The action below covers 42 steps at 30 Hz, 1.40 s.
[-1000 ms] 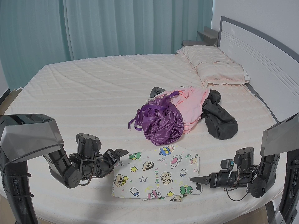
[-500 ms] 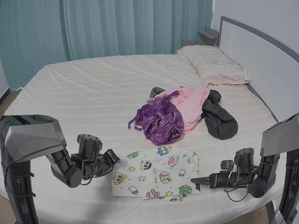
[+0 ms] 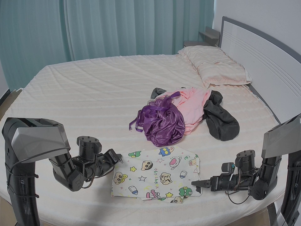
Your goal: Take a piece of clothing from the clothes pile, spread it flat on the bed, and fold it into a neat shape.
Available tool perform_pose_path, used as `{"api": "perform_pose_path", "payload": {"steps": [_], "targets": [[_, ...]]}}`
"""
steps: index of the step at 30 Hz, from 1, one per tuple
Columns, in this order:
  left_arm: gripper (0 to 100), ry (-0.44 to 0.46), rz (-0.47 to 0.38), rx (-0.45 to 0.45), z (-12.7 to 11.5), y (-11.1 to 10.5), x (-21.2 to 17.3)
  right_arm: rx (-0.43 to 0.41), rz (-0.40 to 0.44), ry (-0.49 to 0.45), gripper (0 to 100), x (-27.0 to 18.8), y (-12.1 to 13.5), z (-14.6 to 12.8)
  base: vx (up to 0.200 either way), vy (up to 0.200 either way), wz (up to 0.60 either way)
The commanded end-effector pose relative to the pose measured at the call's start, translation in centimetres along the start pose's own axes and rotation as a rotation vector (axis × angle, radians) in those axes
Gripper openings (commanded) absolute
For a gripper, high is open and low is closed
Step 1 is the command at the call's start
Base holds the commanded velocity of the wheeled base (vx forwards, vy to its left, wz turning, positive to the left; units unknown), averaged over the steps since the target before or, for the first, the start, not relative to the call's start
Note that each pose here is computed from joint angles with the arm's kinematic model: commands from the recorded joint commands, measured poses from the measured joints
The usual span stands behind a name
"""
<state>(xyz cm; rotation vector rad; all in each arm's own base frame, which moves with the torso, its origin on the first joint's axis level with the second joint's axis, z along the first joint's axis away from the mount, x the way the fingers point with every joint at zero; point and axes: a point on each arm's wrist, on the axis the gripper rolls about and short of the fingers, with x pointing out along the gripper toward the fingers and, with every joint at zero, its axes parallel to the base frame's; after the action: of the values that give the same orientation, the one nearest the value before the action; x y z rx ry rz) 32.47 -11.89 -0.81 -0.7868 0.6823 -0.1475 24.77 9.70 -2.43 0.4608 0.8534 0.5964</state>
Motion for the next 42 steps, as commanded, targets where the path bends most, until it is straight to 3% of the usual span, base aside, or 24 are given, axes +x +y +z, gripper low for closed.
{"api": "perform_pose_path", "payload": {"steps": [1, 6, 7, 10, 18, 25, 30, 36, 42], "targets": [[100, 0.005, 0.013, -0.004, -0.2, 0.4, 0.1, 0.0, 0.001, 0.003, 100, 0.1, 0.0, -0.1, 0.0, 0.0, 0.0], [100, -0.047, 0.023, -0.005, 0.5, 0.0, -0.7, 0.002, -0.001, 0.004, 100, 0.0, 0.0, -0.1, 0.0, 0.0, 0.0], [100, -0.094, 0.001, -0.01, 1.3, -1.1, -1.9, 0.002, -0.001, 0.004, 100, 0.0, 0.0, -0.1, 0.0, 0.0, 0.0], [100, -0.12, -0.055, -0.026, 1.7, -2.9, -4.0, 0.0, 0.001, 0.003, 100, 0.0, 0.0, -0.1, 0.0, 0.0, 0.0], [100, -0.072, -0.158, -0.125, -0.7, -6.6, -5.2, 0.0, 0.0, 0.006, 100, 0.0, 0.0, -0.2, 0.0, 0.0, 0.0], [100, -0.018, -0.125, -0.133, -2.5, -6.1, -4.6, -0.001, -0.001, 0.009, 100, 0.0, 0.0, -0.2, 0.0, 0.0, 0.0], [100, 0.027, -0.037, -0.123, -4.9, -4.7, -4.1, -0.004, 0.002, 0.009, 100, 0.0, 0.1, -0.3, 0.0, 0.0, 0.0], [100, 0.037, 0.024, -0.119, -5.7, -3.4, -3.0, -0.007, 0.001, 0.016, 100, -0.2, 0.2, -0.5, 0.0, 0.0, 0.0], [100, 0.026, 0.028, -0.11, -6.0, -3.7, -3.4, -0.012, 0.005, 0.024, 100, -0.3, 0.5, -0.7, 0.0, 0.0, 0.0]]}}
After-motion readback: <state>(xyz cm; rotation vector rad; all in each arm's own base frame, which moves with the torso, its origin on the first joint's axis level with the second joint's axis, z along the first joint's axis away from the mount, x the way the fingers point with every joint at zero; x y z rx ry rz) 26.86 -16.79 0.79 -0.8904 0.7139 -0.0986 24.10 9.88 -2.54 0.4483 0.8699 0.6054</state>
